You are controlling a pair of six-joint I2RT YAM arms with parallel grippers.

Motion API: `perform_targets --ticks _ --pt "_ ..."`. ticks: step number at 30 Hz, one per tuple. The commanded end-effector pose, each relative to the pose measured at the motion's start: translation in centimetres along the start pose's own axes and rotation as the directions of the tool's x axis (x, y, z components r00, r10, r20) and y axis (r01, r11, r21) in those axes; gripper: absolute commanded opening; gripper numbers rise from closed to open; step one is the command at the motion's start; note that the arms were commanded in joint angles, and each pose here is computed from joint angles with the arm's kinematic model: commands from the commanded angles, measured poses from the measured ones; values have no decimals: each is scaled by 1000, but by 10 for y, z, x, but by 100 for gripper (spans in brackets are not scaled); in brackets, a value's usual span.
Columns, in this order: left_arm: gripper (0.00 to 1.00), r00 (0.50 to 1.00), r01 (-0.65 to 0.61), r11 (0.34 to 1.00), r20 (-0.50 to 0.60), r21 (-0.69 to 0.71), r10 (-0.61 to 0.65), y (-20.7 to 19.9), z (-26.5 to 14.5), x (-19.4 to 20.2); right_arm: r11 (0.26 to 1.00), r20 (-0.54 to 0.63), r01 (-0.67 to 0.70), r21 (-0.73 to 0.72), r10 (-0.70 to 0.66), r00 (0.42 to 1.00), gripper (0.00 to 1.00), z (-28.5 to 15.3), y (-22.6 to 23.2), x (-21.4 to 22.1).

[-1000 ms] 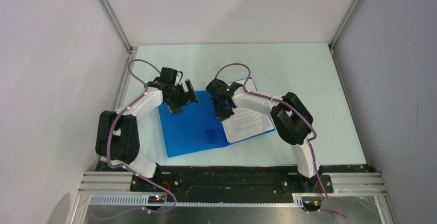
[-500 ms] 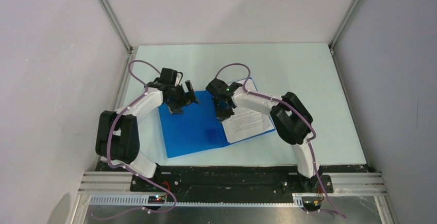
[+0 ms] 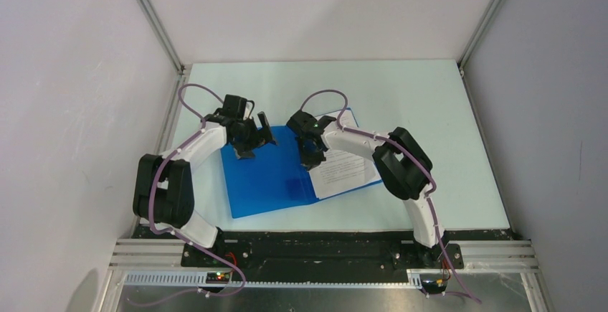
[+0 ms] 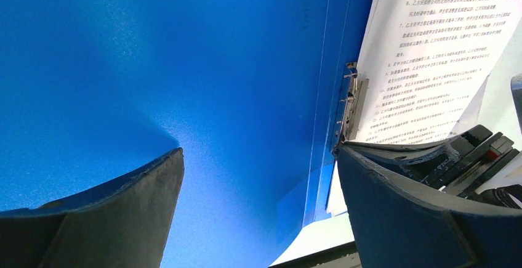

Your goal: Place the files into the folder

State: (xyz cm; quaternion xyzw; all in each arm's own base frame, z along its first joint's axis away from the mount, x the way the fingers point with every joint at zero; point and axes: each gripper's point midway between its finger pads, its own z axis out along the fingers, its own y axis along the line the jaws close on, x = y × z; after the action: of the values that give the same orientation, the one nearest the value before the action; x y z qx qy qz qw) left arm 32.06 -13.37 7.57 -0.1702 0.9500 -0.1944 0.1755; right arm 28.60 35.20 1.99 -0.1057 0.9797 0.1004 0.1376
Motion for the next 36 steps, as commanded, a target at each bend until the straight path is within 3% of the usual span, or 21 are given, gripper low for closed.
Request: perform_targets --ticks 1,14,21,25,27,33,36 --pt "98 1000 -10 1000 3 23 10 -5 -1 2 995 -66 1 103 6 998 6 33 -31 28" --pt "98 1000 -22 999 8 36 22 -11 -3 0 999 53 -1 -46 3 999 35 -29 13 -9" --pt "96 993 -40 986 119 165 21 -49 -49 -22 995 222 -67 -74 82 972 52 -87 -2 -55" --pt "96 967 -73 978 253 195 21 -63 -100 -42 991 298 -123 -41 130 946 56 -115 -43 -77" --pt "96 952 -57 983 307 173 1 -51 -124 -49 985 312 -174 -7 168 935 56 -118 -77 -77" --pt "98 915 145 987 370 72 -161 33 -138 -40 927 288 -373 37 347 892 60 -108 -182 -55" --pt "98 888 220 975 410 19 -209 64 -142 -29 905 263 -423 41 399 878 60 -98 -210 -43"
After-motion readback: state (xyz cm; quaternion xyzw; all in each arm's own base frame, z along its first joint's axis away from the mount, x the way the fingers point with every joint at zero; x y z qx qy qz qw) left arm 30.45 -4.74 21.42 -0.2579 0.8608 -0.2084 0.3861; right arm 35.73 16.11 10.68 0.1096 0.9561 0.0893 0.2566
